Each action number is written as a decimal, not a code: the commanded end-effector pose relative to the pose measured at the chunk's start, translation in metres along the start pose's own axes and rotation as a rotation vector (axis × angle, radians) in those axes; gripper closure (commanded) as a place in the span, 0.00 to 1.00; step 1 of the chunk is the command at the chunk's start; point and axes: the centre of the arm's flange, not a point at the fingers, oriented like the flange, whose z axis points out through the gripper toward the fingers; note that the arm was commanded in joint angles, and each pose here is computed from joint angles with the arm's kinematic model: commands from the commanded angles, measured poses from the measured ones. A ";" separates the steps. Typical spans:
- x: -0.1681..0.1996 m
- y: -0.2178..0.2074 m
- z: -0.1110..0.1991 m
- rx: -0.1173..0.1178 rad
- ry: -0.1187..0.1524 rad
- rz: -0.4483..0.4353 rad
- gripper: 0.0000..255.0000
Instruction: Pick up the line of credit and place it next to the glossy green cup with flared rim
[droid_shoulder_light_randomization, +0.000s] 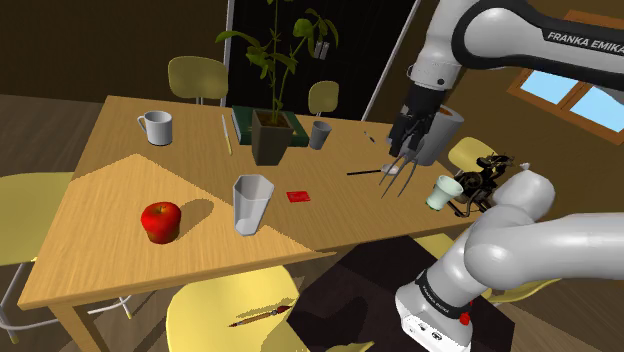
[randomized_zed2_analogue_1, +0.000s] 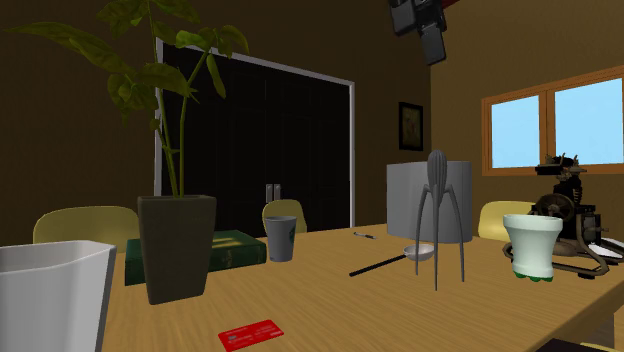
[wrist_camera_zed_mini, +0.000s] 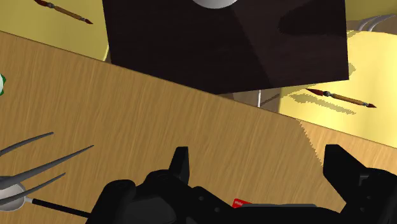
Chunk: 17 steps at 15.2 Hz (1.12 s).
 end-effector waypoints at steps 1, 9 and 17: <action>0.000 0.000 0.000 0.000 0.000 0.000 0.00; 0.095 -0.005 0.064 -0.114 -0.090 -0.299 0.00; 0.179 -0.030 0.138 -0.228 -0.181 -0.598 0.00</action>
